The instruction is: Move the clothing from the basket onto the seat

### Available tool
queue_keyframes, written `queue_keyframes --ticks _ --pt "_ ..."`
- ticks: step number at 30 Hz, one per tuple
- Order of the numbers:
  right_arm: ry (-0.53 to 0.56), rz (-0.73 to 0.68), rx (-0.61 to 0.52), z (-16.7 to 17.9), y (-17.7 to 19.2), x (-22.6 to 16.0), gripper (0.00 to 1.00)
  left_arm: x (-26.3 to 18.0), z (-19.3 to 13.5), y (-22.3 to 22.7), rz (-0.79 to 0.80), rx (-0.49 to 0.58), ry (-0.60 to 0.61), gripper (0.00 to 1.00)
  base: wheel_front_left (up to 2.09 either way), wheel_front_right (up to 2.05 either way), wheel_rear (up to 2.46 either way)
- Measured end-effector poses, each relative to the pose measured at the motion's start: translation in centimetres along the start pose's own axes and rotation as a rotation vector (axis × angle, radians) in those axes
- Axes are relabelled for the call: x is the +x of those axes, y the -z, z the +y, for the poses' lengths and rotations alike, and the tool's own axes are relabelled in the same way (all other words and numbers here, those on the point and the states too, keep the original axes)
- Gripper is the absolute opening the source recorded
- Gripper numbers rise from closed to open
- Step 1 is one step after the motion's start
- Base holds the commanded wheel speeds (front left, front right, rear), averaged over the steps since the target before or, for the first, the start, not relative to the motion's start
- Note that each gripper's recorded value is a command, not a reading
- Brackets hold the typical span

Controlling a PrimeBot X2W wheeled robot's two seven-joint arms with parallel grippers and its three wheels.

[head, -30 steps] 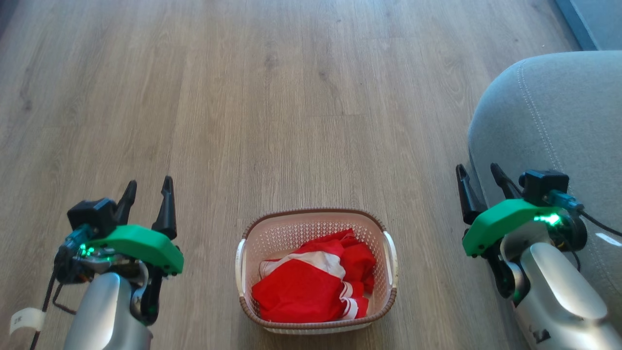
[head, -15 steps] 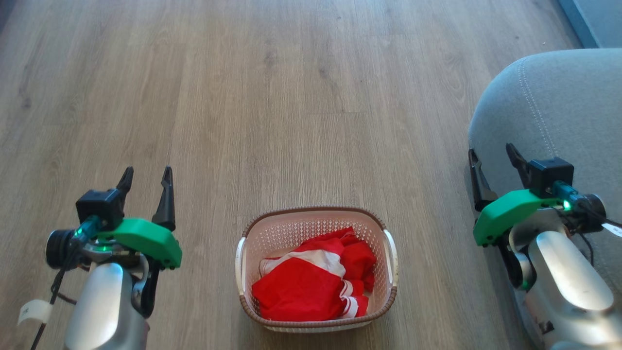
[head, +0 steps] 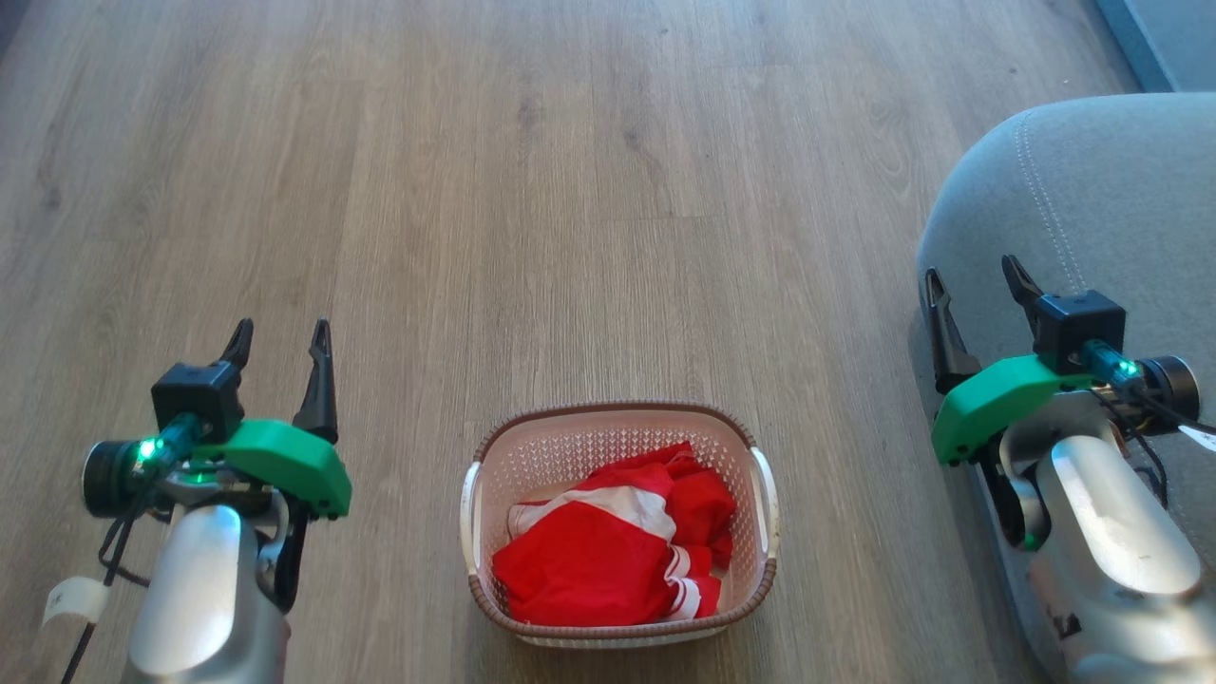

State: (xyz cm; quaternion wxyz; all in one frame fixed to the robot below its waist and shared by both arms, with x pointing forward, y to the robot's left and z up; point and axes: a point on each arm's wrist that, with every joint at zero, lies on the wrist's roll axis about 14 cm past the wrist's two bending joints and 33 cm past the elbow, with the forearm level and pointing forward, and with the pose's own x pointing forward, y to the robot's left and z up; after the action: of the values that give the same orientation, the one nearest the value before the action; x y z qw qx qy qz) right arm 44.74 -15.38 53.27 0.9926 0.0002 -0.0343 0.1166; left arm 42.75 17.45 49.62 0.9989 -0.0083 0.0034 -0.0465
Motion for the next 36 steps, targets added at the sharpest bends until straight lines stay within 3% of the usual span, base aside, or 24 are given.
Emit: queue_keyframes --ticks 15,25,36 --pt "0.004 -0.023 0.02 0.2 -0.2 0.7 1.0 0.4 -0.7 1.0 0.022 -0.017 0.011 1.0 0.0 0.0 0.0" --pt "-0.004 -0.061 0.015 0.3 -0.3 3.8 1.0 2.3 -1.9 4.4 0.099 -0.043 0.044 1.0 0.0 0.0 0.0" --pt "-0.002 -0.056 0.016 -0.1 2.7 7.9 1.0 4.8 -7.5 11.4 0.254 -0.104 0.209 1.0 0.0 0.0 0.0"
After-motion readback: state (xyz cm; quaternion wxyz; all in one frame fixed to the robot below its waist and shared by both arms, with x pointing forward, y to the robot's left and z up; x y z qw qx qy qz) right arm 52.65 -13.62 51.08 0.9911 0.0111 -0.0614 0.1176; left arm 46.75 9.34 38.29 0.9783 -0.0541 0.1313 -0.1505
